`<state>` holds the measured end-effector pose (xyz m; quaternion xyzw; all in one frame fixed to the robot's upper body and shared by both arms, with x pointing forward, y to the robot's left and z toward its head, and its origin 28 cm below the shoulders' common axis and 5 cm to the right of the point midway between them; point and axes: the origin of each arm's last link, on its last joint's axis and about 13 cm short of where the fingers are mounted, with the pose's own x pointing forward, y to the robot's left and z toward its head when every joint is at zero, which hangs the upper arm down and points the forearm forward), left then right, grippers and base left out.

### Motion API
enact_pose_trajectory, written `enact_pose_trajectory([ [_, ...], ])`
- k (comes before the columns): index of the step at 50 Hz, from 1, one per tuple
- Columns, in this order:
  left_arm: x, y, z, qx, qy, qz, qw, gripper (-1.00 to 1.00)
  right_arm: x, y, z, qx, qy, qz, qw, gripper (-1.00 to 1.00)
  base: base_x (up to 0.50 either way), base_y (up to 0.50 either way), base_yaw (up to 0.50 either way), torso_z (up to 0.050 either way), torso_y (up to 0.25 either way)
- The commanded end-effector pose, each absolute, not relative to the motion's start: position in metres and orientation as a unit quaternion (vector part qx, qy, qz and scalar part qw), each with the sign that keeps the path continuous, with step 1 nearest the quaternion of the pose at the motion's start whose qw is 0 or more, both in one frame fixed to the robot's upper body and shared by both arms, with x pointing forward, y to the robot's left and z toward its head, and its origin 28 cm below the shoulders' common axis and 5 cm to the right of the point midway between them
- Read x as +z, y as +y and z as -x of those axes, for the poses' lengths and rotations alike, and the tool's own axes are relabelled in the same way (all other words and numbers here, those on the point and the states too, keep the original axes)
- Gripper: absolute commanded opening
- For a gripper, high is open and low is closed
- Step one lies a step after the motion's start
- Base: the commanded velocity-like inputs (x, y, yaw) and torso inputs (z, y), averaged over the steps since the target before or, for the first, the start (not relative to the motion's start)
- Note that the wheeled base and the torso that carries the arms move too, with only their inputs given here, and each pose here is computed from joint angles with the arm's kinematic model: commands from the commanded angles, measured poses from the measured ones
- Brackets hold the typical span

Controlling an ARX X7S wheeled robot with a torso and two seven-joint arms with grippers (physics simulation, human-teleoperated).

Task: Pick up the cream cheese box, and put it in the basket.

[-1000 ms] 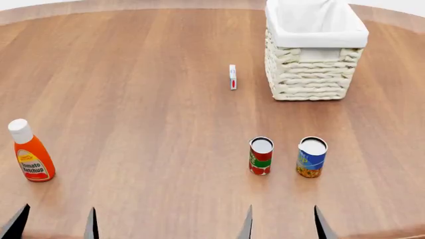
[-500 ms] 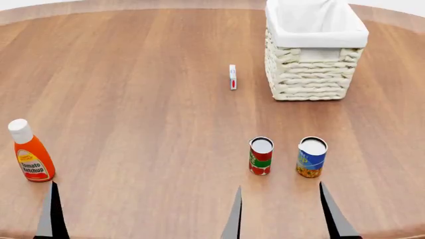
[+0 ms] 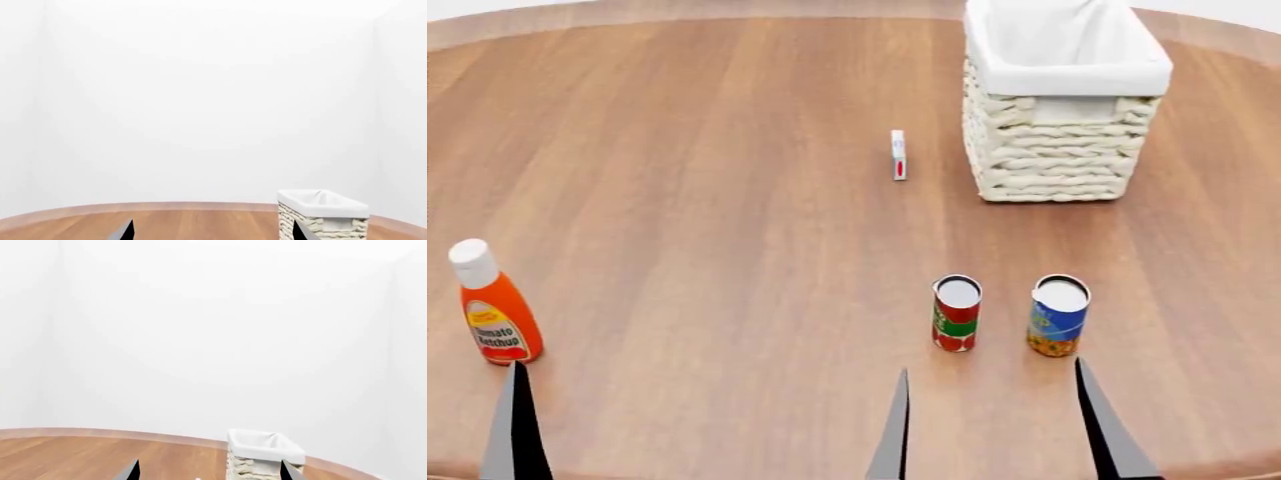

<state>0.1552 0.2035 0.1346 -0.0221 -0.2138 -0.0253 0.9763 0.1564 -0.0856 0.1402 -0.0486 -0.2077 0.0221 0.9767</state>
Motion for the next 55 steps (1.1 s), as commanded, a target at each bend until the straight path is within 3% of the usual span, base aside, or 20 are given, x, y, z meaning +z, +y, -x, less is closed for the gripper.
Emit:
enact_pose_trajectory([
  [1, 0.1353, 0.2027, -0.1545, -0.027, -0.216, 0.02, 0.976, 1.0, 0.1403, -0.0852, -0.1561, 0.023, -0.209, 0.053, 0.976, 1.0, 0.0, 0.08, 0.0, 0.0, 0.0],
  [55, 0.1346, 0.202, -0.1545, -0.031, -0.214, 0.02, 0.976, 1.0, 0.1391, -0.0846, -0.1572, 0.026, -0.203, 0.044, 0.978, 1.0, 0.02, 0.05, 0.0, 0.0, 0.0],
])
